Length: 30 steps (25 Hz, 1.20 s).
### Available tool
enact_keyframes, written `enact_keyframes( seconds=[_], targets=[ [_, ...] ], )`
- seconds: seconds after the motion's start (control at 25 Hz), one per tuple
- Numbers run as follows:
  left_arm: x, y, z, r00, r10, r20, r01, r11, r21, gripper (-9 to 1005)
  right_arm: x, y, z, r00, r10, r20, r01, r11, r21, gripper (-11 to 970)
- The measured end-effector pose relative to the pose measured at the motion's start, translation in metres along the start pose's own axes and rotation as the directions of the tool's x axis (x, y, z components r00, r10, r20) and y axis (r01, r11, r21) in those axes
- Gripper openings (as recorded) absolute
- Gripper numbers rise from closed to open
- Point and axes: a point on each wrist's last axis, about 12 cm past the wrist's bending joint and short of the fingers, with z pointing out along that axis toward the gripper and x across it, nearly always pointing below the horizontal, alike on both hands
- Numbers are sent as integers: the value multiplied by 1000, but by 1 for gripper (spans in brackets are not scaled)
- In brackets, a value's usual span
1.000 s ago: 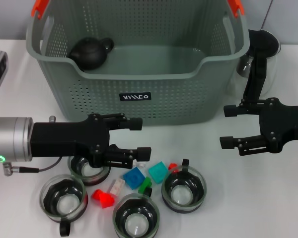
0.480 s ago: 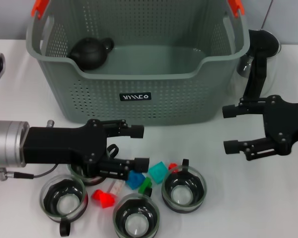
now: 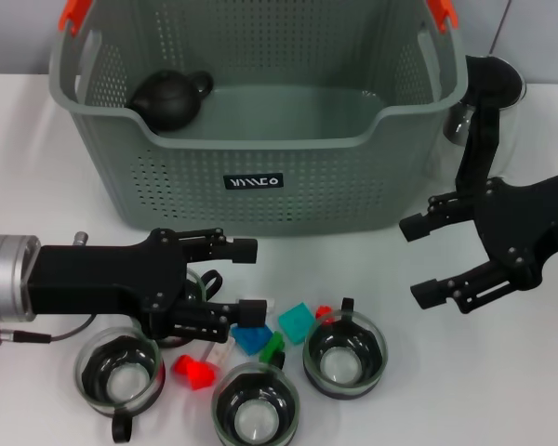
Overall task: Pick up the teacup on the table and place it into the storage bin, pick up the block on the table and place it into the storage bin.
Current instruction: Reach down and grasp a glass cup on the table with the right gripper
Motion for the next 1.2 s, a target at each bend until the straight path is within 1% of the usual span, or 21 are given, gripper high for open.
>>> enact_keyframes(
  seconds=[0.12,0.2,0.4,0.48,0.6,0.64,0.8,1.2],
  targets=[
    [0,0,2,1000,-1,-1,1,1000,7,874,0,-2,2,1000,-30,9,30,999,16,895],
    [0,0,4,1000,2,-2,-2,1000,10,874,5,-3,3,999,-50,18,49,998,37,895],
    [-1,4,6,1000,4,1,-4,1000,-16,874,20,0,7,991,-113,77,106,990,92,894],
    [0,7,8,1000,3,5,-2,999,-43,874,28,2,8,984,-132,117,118,985,123,895],
    [1,8,10,1000,0,3,0,998,-56,874,45,6,7,969,-130,210,97,982,163,895],
    [1,9,10,1000,1,2,-1,998,-56,874,45,6,7,969,-130,210,97,982,163,895],
    [1,9,12,1000,0,0,0,999,-55,874,56,10,6,960,-112,258,67,982,177,894],
    [1,9,12,1000,0,-5,0,999,-54,874,60,11,3,957,-95,275,41,980,195,895]
  ],
)
